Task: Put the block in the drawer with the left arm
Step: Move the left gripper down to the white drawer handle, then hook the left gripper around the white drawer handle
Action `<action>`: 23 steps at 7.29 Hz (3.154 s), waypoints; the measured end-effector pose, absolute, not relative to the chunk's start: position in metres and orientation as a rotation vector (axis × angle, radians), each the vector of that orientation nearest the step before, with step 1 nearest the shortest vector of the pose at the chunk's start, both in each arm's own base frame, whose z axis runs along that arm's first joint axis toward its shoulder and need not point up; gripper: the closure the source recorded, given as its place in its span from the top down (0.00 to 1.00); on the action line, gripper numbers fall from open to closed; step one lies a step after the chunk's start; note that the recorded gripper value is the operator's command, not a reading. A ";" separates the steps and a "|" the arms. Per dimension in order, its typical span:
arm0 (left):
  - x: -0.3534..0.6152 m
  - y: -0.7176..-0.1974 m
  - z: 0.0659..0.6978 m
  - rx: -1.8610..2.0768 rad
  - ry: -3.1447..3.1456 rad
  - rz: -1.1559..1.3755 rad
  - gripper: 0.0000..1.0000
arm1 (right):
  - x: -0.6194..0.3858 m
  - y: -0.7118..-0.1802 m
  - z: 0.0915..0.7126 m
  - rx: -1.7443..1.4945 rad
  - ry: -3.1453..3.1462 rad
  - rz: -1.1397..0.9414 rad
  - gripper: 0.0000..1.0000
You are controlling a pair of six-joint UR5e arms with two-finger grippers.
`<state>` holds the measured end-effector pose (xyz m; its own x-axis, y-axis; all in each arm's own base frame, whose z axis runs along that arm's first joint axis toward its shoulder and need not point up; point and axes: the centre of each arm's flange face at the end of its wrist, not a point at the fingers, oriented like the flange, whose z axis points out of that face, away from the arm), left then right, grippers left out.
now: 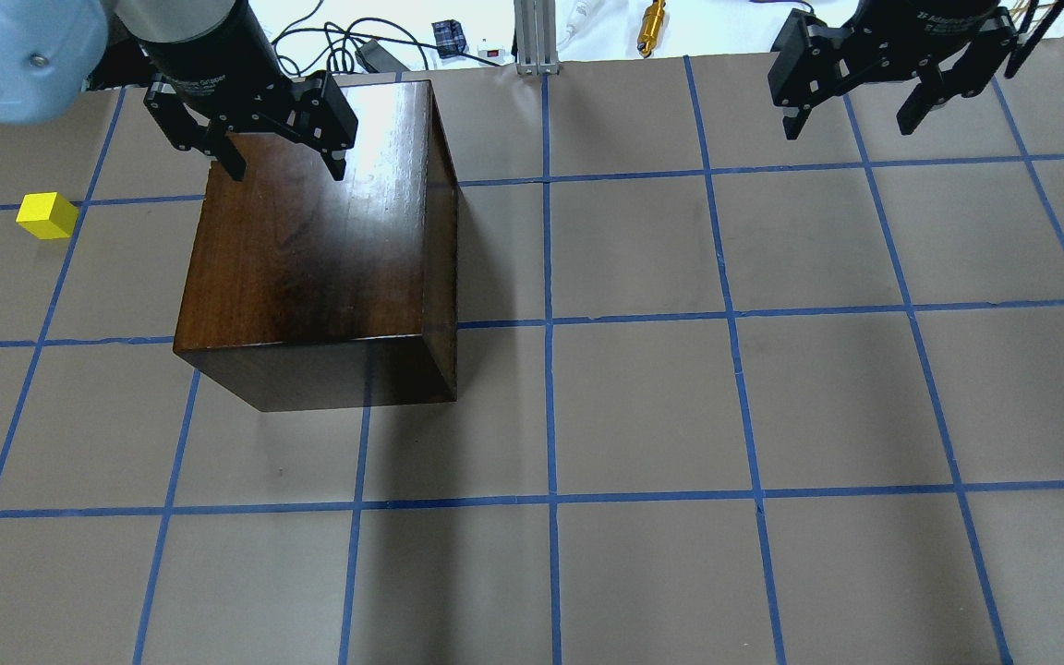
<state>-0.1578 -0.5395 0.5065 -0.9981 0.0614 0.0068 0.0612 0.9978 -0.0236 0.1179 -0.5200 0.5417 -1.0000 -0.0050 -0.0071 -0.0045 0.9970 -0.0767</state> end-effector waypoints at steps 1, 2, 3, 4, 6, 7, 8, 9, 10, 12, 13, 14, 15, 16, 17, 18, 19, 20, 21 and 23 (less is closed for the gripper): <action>-0.158 -0.538 0.508 -0.096 -3.133 0.040 1.00 | 0.118 -0.520 0.542 -0.007 3.132 -0.121 1.00; -0.157 -0.537 0.510 -0.096 -3.135 0.043 1.00 | 0.118 -0.520 0.542 -0.007 3.132 -0.120 1.00; -0.157 -0.536 0.511 -0.097 -3.137 0.045 1.00 | 0.118 -0.520 0.542 -0.007 3.132 -0.120 1.00; -0.156 -0.536 0.511 -0.094 -3.137 0.046 1.00 | 0.118 -0.520 0.542 -0.007 3.132 -0.120 1.00; -0.154 -0.537 0.511 -0.088 -3.134 0.046 1.00 | 0.118 -0.520 0.541 -0.007 3.132 -0.119 1.00; -0.150 -0.540 0.509 -0.080 -3.133 0.039 1.00 | 0.118 -0.520 0.541 -0.007 3.132 -0.119 1.00; -0.138 -0.545 0.506 -0.073 -3.133 0.032 1.00 | 0.118 -0.520 0.541 -0.008 3.132 -0.119 1.00; -0.116 -0.552 0.503 -0.066 -3.133 0.025 1.00 | 0.118 -0.520 0.541 -0.007 3.132 -0.119 1.00; -0.089 -0.558 0.501 -0.045 -3.133 0.022 1.00 | 0.117 -0.520 0.541 -0.006 3.132 -0.119 1.00; -0.023 -0.572 0.490 0.044 -3.109 0.001 1.00 | 0.117 -0.520 0.541 -0.006 3.133 -0.119 1.00; 0.012 -0.579 0.477 0.066 -3.070 -0.018 1.00 | 0.117 -0.520 0.541 -0.006 3.133 -0.119 1.00; 0.047 -0.584 0.461 0.059 -3.029 -0.039 1.00 | 0.117 -0.520 0.541 -0.006 3.133 -0.119 1.00; 0.077 -0.590 0.443 0.038 -2.989 -0.059 1.00 | 0.118 -0.520 0.541 -0.007 3.133 -0.119 1.00; 0.103 -0.596 0.423 0.035 -2.947 -0.077 1.00 | 0.118 -0.520 0.541 -0.007 3.133 -0.119 1.00; 0.121 -0.602 0.403 0.036 -2.916 -0.097 1.00 | 0.118 -0.520 0.541 -0.007 3.133 -0.119 1.00; 0.131 -0.608 0.385 0.018 -2.888 -0.112 1.00 | 0.118 -0.520 0.542 -0.007 3.132 -0.120 1.00; 0.135 -0.614 0.367 0.001 -2.857 -0.126 1.00 | 0.118 -0.520 0.542 -0.007 3.132 -0.120 1.00; 0.137 -0.618 0.350 0.000 -2.828 -0.146 1.00 | 0.118 -0.520 0.542 -0.007 3.132 -0.120 1.00; 0.136 -0.620 0.335 0.006 -2.806 -0.159 1.00 | 0.118 -0.520 0.542 -0.007 3.132 -0.120 1.00; 0.136 -0.621 0.318 0.014 -2.795 -0.162 1.00 | 0.118 -0.520 0.541 -0.007 3.133 -0.119 1.00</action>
